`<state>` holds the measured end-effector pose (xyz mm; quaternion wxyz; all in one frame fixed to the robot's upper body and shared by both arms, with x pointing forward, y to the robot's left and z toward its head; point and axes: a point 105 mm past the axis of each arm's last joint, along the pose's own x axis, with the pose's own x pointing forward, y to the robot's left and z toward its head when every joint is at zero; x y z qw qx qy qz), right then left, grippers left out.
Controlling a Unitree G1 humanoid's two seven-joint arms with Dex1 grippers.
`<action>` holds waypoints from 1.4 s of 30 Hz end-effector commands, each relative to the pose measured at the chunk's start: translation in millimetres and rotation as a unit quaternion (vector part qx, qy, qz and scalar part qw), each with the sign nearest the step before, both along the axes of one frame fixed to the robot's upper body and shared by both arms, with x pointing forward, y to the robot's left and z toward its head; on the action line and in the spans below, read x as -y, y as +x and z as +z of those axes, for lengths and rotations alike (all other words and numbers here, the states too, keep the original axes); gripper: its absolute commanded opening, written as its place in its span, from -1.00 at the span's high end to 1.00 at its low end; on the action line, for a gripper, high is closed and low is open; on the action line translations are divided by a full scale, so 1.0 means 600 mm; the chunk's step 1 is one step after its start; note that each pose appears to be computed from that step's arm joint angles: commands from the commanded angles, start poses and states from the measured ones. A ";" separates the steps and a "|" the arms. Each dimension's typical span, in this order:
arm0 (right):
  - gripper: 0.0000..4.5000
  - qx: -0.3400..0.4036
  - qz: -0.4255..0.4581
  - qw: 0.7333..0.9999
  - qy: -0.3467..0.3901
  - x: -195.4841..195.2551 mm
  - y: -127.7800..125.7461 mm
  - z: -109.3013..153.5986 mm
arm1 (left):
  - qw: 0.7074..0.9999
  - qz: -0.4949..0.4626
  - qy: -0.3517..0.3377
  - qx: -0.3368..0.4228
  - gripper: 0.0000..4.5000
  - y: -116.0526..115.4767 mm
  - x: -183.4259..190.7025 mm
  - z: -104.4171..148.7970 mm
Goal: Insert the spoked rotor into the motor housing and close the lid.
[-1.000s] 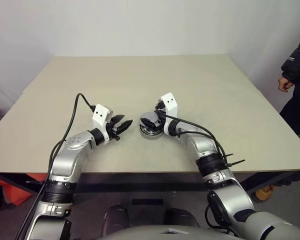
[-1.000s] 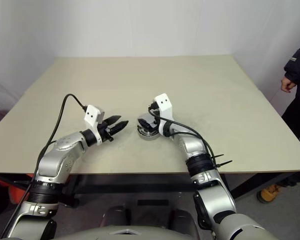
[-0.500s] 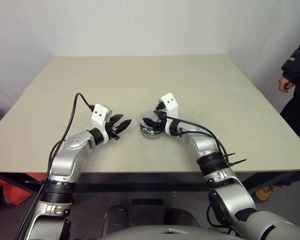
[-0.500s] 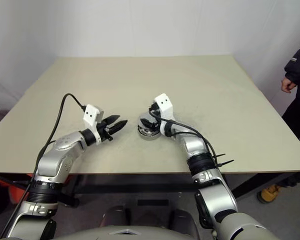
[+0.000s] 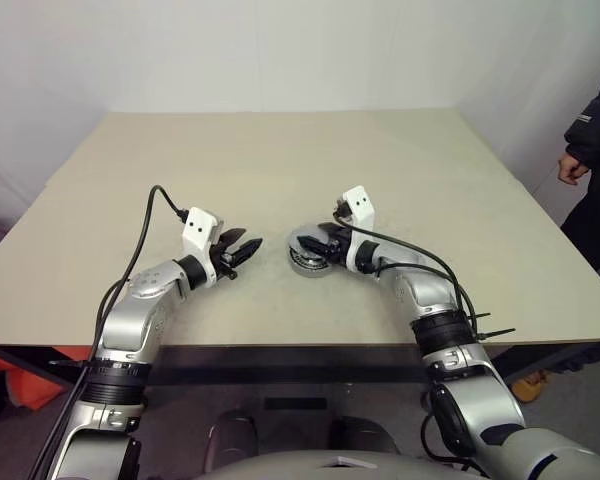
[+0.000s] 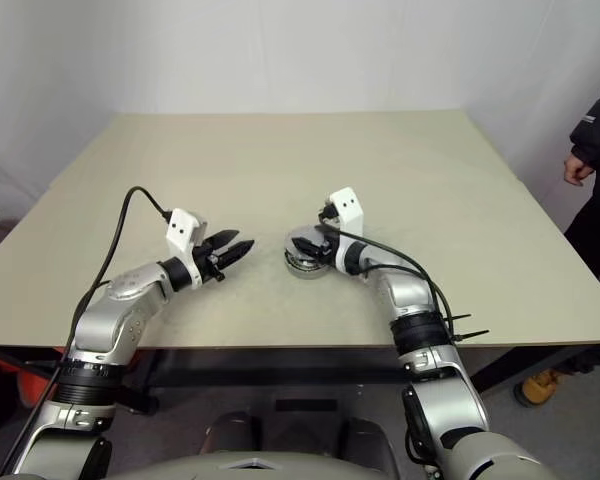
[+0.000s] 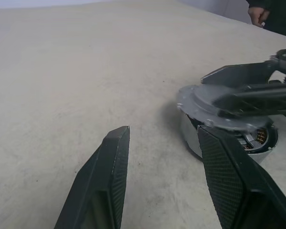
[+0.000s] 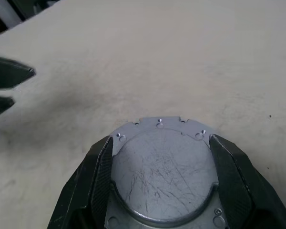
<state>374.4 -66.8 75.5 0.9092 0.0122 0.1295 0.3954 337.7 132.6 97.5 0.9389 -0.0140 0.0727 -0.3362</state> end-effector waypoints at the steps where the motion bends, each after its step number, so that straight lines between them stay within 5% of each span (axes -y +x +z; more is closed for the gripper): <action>1: -0.36 0.049 0.030 0.998 -0.006 -0.009 -0.007 0.026 | 1.000 0.002 0.000 0.031 -0.06 0.008 -0.005 0.028; 17: -0.36 0.042 0.083 0.995 -0.021 -0.008 -0.032 0.003 | 1.000 0.005 0.002 0.029 -0.06 0.005 -0.008 0.026; 33: -0.36 0.059 0.094 0.992 0.057 0.000 -0.036 0.041 | 1.000 0.001 0.002 0.026 -0.06 0.002 -0.003 0.023; 42: -0.36 0.071 0.133 0.988 -0.025 0.009 -0.051 0.007 | 1.000 0.003 0.003 0.026 -0.06 0.002 -0.006 0.022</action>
